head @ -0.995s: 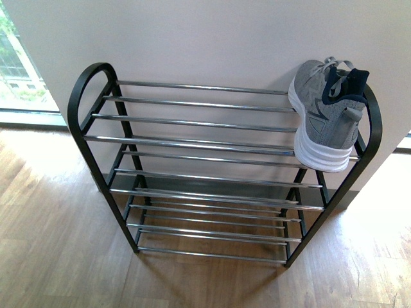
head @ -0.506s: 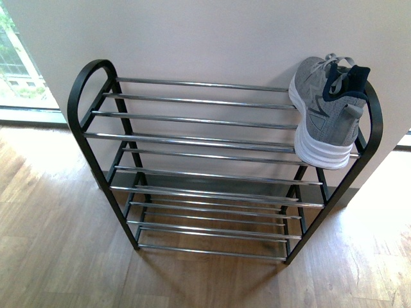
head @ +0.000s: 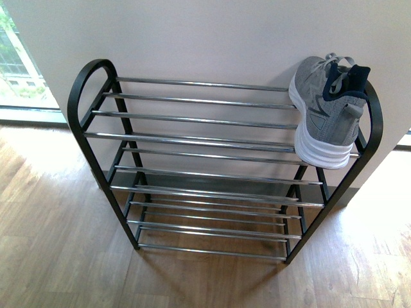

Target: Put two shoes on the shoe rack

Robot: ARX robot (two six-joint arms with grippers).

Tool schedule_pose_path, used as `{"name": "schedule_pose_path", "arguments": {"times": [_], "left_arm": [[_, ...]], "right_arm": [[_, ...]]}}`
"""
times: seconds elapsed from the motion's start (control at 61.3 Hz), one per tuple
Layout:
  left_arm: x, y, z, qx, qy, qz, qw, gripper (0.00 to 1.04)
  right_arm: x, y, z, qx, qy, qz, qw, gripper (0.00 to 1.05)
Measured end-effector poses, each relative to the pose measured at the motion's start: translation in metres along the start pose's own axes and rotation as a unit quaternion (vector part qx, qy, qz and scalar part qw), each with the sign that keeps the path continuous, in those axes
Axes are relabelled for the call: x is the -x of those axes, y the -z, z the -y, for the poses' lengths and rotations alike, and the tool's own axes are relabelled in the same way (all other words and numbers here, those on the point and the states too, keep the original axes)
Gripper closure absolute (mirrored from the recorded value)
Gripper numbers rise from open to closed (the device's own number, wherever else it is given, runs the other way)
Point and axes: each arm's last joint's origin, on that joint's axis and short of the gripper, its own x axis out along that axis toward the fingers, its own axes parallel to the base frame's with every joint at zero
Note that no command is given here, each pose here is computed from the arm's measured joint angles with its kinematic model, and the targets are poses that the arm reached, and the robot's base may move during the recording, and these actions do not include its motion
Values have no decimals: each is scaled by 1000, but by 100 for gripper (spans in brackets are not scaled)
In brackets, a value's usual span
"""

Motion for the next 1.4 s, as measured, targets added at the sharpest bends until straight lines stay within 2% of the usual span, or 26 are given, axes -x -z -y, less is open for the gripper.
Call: {"name": "schedule_pose_path", "arguments": {"times": [0.326, 0.75, 0.783, 1.174, 1.288, 1.402], "left_arm": [[0, 0, 0, 0, 0, 0, 1000, 102], [0, 0, 0, 0, 0, 0, 1000, 102], [0, 0, 0, 0, 0, 0, 1000, 102], [0, 0, 0, 0, 0, 0, 1000, 102], [0, 0, 0, 0, 0, 0, 1000, 102], [0, 0, 0, 0, 0, 0, 1000, 102]], "right_arm": [[11, 5, 0, 0, -1, -18, 1000, 103], [15, 3, 0, 0, 0, -2, 1000, 103], [15, 3, 0, 0, 0, -2, 1000, 100], [15, 3, 0, 0, 0, -2, 1000, 35], [15, 3, 0, 0, 0, -2, 1000, 10], [15, 3, 0, 0, 0, -2, 1000, 9]]}}
